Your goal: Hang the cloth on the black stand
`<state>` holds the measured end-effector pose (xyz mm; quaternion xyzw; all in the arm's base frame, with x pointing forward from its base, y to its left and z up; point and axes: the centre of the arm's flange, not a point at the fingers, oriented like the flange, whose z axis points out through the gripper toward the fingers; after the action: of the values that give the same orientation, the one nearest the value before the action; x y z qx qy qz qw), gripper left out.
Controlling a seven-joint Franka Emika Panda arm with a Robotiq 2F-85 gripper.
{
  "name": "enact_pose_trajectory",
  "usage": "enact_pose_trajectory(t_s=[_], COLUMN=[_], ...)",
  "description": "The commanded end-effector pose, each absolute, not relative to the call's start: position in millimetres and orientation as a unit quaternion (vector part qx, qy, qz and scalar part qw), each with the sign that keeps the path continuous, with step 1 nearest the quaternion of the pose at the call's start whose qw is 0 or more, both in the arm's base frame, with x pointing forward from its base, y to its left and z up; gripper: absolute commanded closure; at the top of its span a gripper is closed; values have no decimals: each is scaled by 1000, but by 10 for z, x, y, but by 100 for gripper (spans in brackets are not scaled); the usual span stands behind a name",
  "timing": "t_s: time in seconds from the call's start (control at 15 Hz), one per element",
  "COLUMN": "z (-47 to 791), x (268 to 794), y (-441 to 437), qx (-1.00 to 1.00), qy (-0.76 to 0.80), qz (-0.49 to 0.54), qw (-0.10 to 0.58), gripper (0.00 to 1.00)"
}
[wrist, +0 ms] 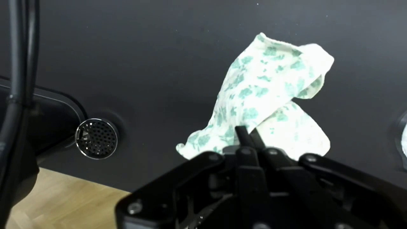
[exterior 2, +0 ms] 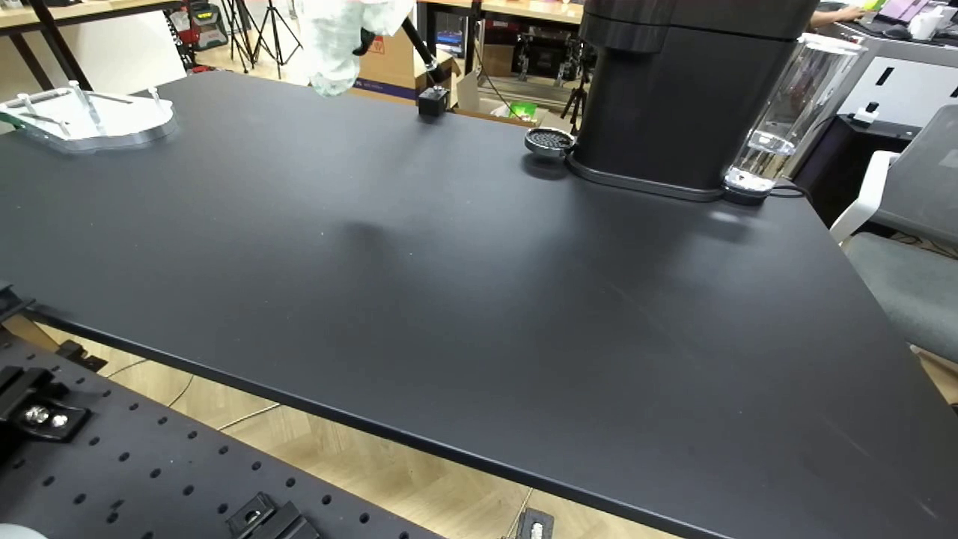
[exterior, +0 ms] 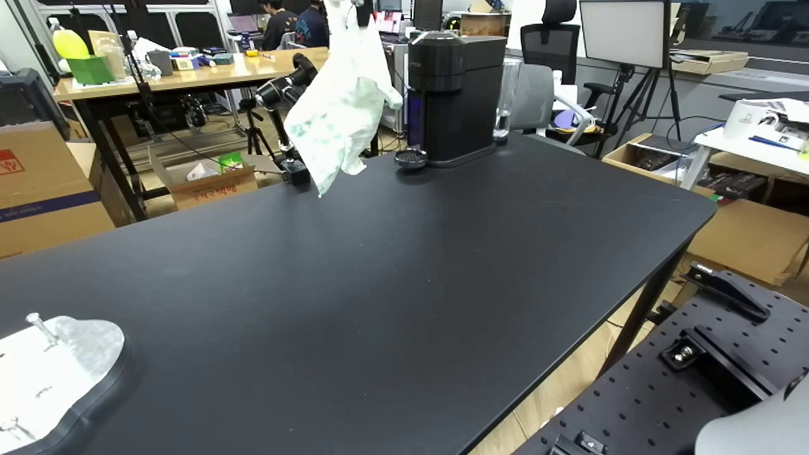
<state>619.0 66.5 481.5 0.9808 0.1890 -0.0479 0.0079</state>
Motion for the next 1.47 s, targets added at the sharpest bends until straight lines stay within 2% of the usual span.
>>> enact_pose_trajectory(t_s=[0.0,0.4,0.93,1.4], z=[4610,4362,4279,4267], x=[6035,5983,6171,6285], y=[590,705,949,690], qx=[980,976,974,979], qy=[192,209,225,201], qz=[-58,-63,-18,11], qw=[2,2,9,11], gripper=[100,100,100,100])
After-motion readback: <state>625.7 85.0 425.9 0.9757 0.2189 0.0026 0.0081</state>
